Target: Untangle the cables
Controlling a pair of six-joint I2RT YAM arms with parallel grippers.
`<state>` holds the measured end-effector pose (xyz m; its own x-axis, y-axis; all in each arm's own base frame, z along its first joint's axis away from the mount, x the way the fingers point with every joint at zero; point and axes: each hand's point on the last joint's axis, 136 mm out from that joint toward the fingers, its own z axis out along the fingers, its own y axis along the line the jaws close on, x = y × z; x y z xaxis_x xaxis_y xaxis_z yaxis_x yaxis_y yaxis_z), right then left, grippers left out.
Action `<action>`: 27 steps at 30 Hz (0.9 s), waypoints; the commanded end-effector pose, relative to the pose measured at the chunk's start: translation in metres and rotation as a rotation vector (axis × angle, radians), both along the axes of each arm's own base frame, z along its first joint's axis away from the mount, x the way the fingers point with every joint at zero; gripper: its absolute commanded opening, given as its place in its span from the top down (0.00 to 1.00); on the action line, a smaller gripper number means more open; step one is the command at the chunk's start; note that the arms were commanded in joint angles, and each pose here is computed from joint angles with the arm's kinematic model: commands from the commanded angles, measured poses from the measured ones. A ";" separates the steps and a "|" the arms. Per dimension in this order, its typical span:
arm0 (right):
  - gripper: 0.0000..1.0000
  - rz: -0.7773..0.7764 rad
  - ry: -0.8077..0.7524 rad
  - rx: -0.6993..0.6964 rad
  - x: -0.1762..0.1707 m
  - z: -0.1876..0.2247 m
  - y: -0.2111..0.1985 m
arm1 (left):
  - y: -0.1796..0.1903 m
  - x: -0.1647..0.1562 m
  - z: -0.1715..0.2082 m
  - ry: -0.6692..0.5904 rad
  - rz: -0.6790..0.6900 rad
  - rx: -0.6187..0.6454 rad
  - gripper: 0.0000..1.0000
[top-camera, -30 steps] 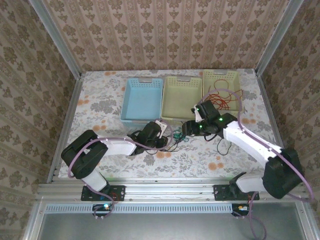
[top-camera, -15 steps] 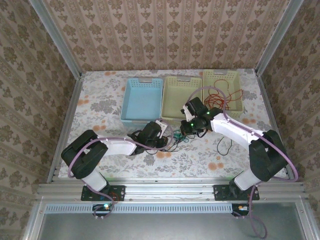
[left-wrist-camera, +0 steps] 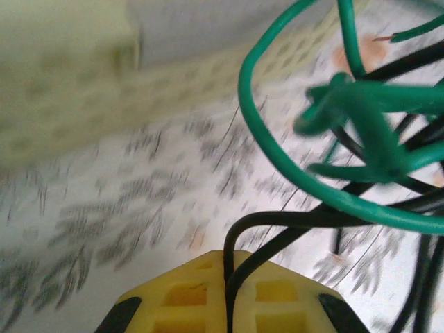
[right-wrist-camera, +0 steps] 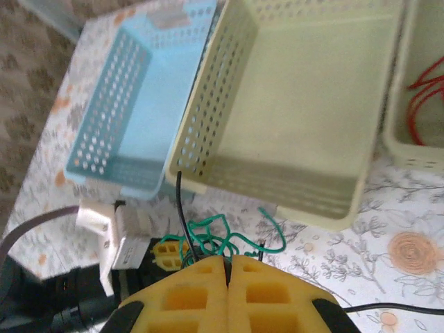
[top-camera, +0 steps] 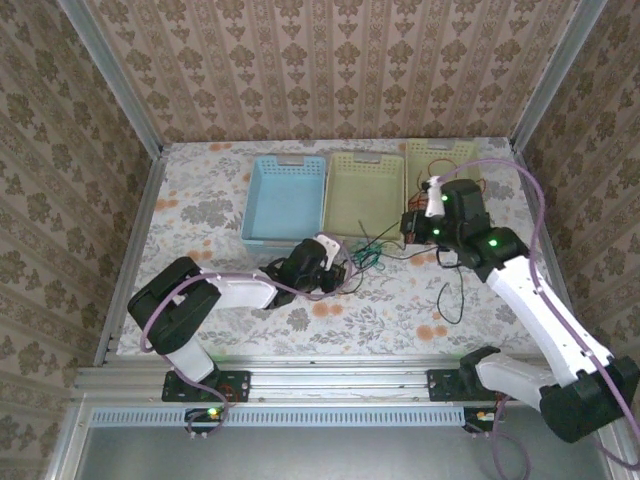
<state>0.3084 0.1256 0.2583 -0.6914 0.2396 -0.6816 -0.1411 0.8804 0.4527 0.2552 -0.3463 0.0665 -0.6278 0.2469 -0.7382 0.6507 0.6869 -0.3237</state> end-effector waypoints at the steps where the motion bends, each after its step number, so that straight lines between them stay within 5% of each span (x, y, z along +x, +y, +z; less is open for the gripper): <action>1: 1.00 -0.197 -0.236 0.064 0.012 0.068 -0.042 | 0.045 -0.022 -0.066 0.141 0.036 0.212 1.00; 6: 1.00 -0.269 -0.324 0.084 0.004 0.095 -0.064 | 0.048 -0.025 -0.070 0.154 0.036 0.215 1.00; 12: 1.00 0.011 -0.210 0.165 -0.001 0.064 -0.012 | 0.043 -0.035 -0.058 0.158 -0.015 0.162 1.00; 17: 1.00 0.225 -0.009 0.189 -0.023 0.001 0.034 | 0.038 -0.049 -0.031 0.155 -0.086 0.085 0.79; 22: 1.00 0.285 0.157 0.150 -0.035 -0.058 0.054 | 0.029 -0.051 -0.005 0.128 -0.145 0.049 0.44; 27: 1.00 0.210 0.206 0.130 -0.022 -0.080 0.049 | 0.010 -0.047 0.019 0.101 -0.214 0.039 0.33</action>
